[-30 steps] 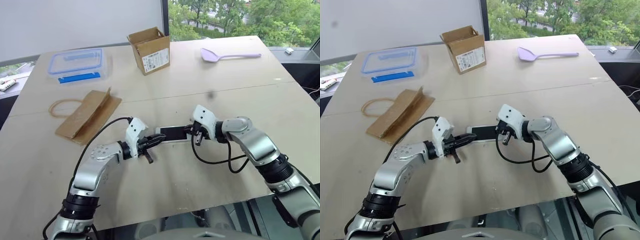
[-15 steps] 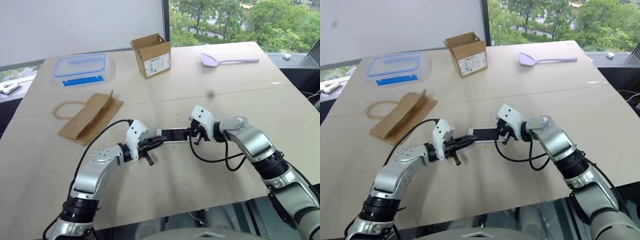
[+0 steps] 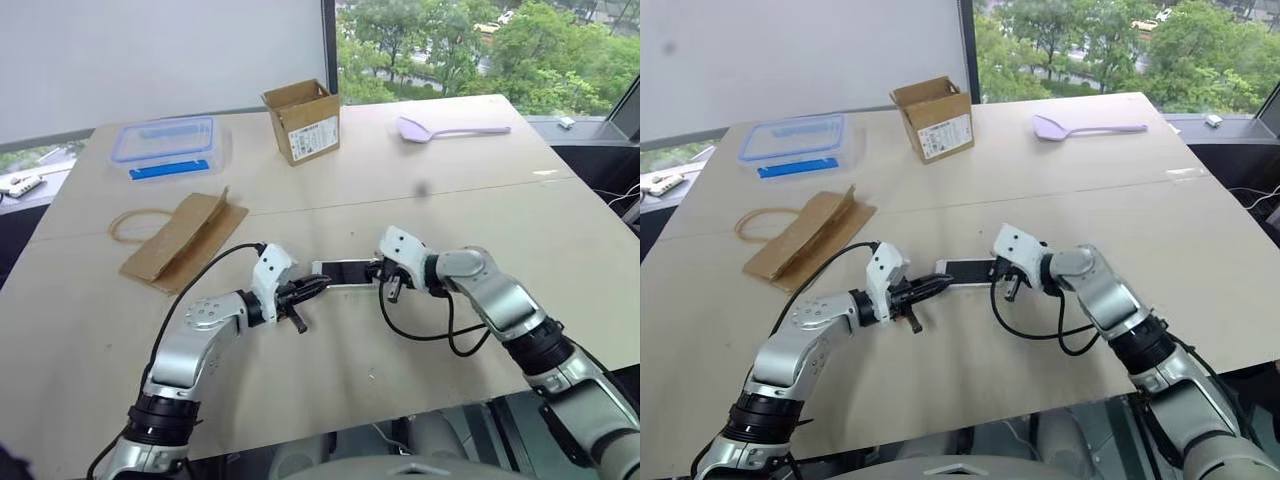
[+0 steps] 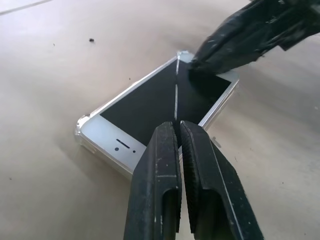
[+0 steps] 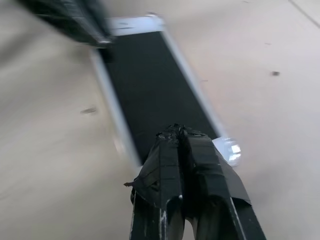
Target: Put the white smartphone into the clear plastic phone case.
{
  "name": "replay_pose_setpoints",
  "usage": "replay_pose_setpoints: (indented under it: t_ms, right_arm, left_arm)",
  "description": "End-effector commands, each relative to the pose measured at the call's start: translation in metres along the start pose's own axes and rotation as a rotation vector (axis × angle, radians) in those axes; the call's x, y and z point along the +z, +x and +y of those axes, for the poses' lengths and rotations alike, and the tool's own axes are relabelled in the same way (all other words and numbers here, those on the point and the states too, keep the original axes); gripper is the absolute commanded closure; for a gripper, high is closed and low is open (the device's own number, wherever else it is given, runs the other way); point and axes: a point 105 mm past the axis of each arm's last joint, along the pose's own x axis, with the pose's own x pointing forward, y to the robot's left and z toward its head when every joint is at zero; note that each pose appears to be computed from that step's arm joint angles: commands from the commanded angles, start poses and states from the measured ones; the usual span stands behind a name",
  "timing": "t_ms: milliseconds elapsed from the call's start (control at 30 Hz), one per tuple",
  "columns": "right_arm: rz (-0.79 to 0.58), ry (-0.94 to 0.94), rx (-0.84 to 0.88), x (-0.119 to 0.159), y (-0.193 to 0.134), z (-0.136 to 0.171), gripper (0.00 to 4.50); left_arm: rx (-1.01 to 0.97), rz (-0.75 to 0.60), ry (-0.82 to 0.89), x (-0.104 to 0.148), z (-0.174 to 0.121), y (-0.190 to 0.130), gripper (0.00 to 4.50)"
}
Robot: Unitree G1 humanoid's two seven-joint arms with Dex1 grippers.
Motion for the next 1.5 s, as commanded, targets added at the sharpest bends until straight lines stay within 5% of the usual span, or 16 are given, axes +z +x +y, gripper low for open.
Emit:
replay_pose_setpoints:
  t_ms: [33,300,733,900,1000,1100,1233,1267,1367,1500]
  right_arm:
    - [0.243,0.057,0.121,-0.066,0.006,0.03,4.5]
    - [0.34,0.131,0.031,-0.089,0.006,0.017,4.5]
    - [0.166,0.611,-0.034,-0.053,0.015,0.003,4.5]
    - [0.265,0.486,-0.05,-0.07,0.018,0.008,4.5]
    - [0.116,0.486,-0.09,-0.048,0.016,-0.001,4.5]
    - [-0.172,0.407,-0.171,-0.008,0.0,-0.015,4.5]
    - [-0.335,0.274,-0.263,0.012,-0.024,-0.02,4.5]
    - [-0.37,0.29,-0.261,0.013,-0.031,-0.019,3.91]
    - [-0.403,0.247,-0.272,0.015,-0.047,-0.013,2.76]
    - [-0.393,0.19,-0.314,0.009,-0.076,-0.006,0.73]
  left_arm:
    - [-0.014,-0.017,0.02,0.006,-0.004,0.004,4.3]
    - [-0.008,-0.023,0.031,0.014,0.0,0.001,4.3]
    - [-0.016,-0.019,0.026,0.012,-0.003,0.003,4.3]
    - [-0.022,-0.019,0.029,0.014,-0.003,0.005,4.3]
    - [-0.011,-0.034,0.031,0.018,-0.002,0.004,4.3]
    - [0.012,-0.084,0.041,0.025,-0.002,0.002,4.3]
    - [0.041,-0.188,0.002,0.04,-0.002,0.0,4.3]
    - [0.038,-0.214,-0.023,0.043,-0.003,-0.002,4.5]
    - [0.02,-0.257,-0.056,0.049,-0.007,-0.008,3.77]
    - [0.006,-0.267,-0.078,0.046,-0.01,-0.021,1.83]
